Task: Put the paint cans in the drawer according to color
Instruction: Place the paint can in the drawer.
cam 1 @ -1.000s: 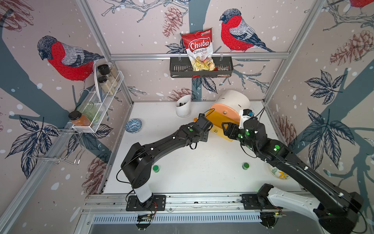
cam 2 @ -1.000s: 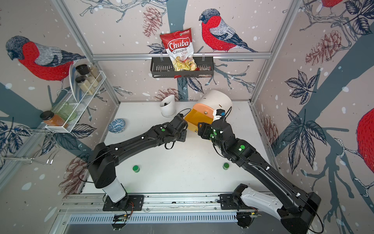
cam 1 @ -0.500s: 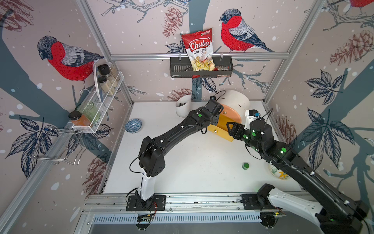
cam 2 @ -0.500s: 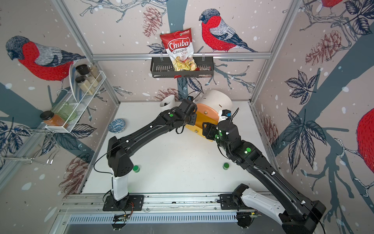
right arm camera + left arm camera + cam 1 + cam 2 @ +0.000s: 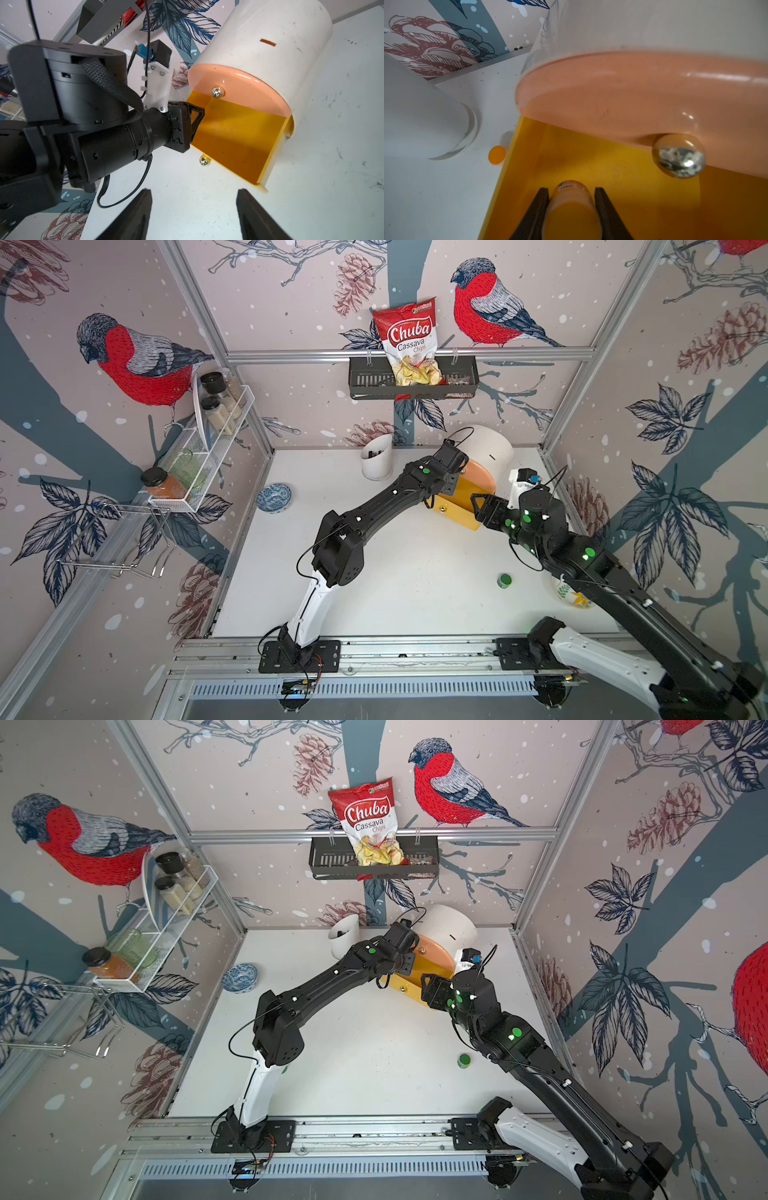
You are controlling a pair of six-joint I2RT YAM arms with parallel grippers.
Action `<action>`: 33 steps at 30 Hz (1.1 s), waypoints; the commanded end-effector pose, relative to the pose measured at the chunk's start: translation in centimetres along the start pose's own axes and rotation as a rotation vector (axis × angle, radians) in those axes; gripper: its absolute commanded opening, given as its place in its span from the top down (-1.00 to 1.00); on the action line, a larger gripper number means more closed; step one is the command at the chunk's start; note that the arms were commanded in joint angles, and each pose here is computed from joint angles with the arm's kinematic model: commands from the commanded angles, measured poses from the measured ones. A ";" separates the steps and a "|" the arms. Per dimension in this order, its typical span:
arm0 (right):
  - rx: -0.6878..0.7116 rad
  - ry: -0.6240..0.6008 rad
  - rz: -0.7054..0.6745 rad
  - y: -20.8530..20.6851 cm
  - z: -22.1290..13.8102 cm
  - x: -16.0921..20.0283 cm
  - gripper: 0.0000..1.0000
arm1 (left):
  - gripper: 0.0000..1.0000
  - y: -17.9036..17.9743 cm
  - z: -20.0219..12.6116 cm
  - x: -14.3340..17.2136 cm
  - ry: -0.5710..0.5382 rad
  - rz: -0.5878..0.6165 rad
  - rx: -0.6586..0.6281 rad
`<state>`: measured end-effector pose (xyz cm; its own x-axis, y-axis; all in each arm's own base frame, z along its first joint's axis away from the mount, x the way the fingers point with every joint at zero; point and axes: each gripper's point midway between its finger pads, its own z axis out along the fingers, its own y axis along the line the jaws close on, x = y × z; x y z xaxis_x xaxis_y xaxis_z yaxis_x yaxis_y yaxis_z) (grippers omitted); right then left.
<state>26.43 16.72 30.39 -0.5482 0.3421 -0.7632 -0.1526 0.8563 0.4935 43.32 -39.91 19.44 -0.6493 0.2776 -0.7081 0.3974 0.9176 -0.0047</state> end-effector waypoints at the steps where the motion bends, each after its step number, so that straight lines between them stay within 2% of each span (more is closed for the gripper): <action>1: -0.003 0.002 -0.012 0.0 0.0 0.1 -0.38 | 0.63 0.1 0.8 0.5 0.020 0.015 0.005; 14: -0.002 0.003 -0.006 -0.2 0.0 0.2 -0.38 | 0.61 0.8 3.1 1.6 0.045 0.009 -0.010; 21: 0.000 0.004 -0.006 -0.3 0.1 0.3 -0.38 | 0.28 0.7 3.2 1.2 0.036 0.006 0.001; 26: 0.003 0.004 -0.005 -0.4 0.2 0.3 -0.39 | 0.22 0.7 1.8 -0.4 -0.001 0.004 0.006; 33: -0.003 0.011 -0.002 -0.3 0.3 0.5 -0.39 | 0.01 0.5 -0.2 -2.1 -0.043 0.006 0.033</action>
<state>26.41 16.57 29.47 -0.5622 0.3351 -0.7560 -0.1436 0.8608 0.4883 44.79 -39.85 20.00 -0.6334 0.2684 -0.7257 0.4077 0.9129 -0.0182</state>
